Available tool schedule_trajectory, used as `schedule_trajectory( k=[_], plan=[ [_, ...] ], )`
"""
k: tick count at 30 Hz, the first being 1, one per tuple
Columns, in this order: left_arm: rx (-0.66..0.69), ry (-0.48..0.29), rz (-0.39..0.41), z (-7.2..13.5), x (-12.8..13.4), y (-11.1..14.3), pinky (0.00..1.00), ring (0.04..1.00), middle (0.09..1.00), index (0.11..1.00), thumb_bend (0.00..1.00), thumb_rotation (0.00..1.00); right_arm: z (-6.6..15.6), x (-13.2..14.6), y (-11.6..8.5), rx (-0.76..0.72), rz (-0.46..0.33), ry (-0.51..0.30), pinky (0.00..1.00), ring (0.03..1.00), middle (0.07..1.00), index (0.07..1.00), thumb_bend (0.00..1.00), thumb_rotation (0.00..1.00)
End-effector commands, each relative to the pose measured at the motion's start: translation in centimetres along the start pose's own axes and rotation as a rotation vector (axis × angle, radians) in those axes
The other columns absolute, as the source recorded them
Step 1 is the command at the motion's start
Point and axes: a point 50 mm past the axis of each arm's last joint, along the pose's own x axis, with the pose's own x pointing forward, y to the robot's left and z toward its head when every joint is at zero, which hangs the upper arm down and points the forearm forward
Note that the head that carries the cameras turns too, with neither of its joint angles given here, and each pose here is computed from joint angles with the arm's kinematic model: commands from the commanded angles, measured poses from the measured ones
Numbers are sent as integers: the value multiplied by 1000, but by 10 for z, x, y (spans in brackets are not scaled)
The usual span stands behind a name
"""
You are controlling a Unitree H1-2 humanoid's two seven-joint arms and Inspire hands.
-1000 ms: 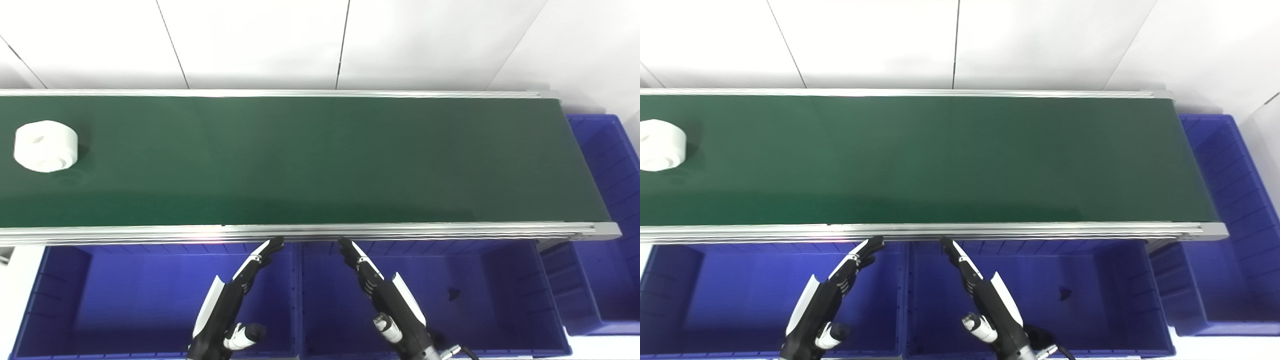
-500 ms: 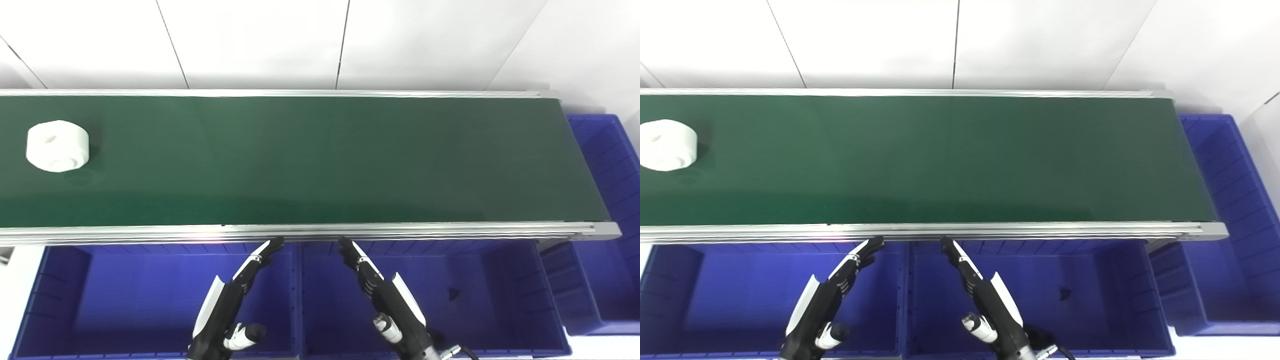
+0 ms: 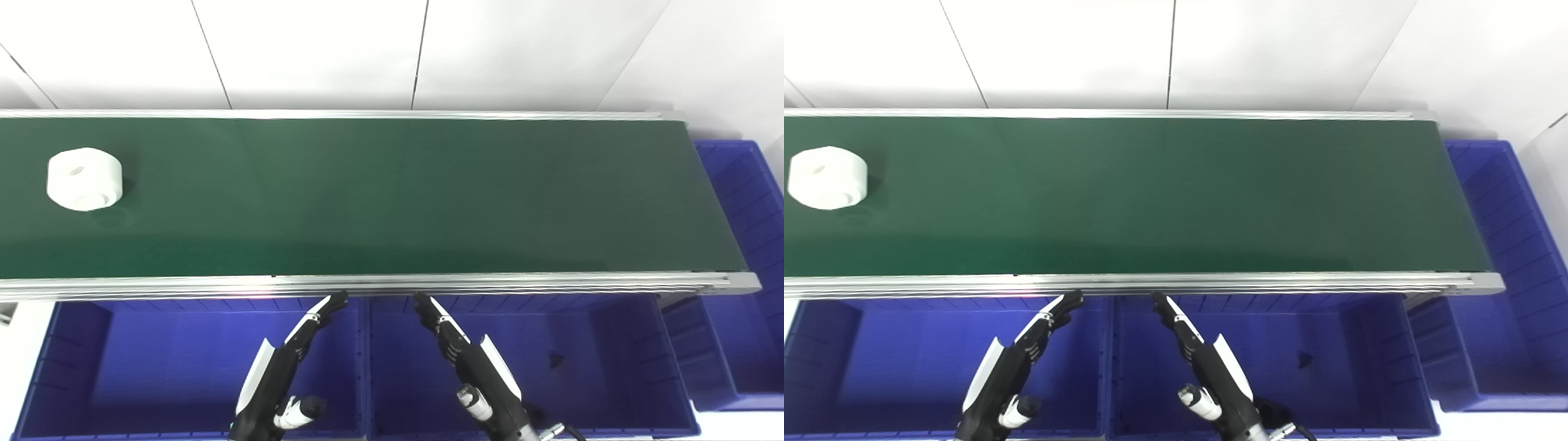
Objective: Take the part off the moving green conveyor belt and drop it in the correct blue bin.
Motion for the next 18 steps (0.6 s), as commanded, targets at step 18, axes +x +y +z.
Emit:
schedule_trajectory(
  k=[18],
  plan=[
    [3, 12, -11, -19, 1, -13, 881, 916, 882, 862, 1000, 1000, -17, -6, -5, 16, 3, 14, 979, 990, 988, 968, 1000, 1000]
  ],
)
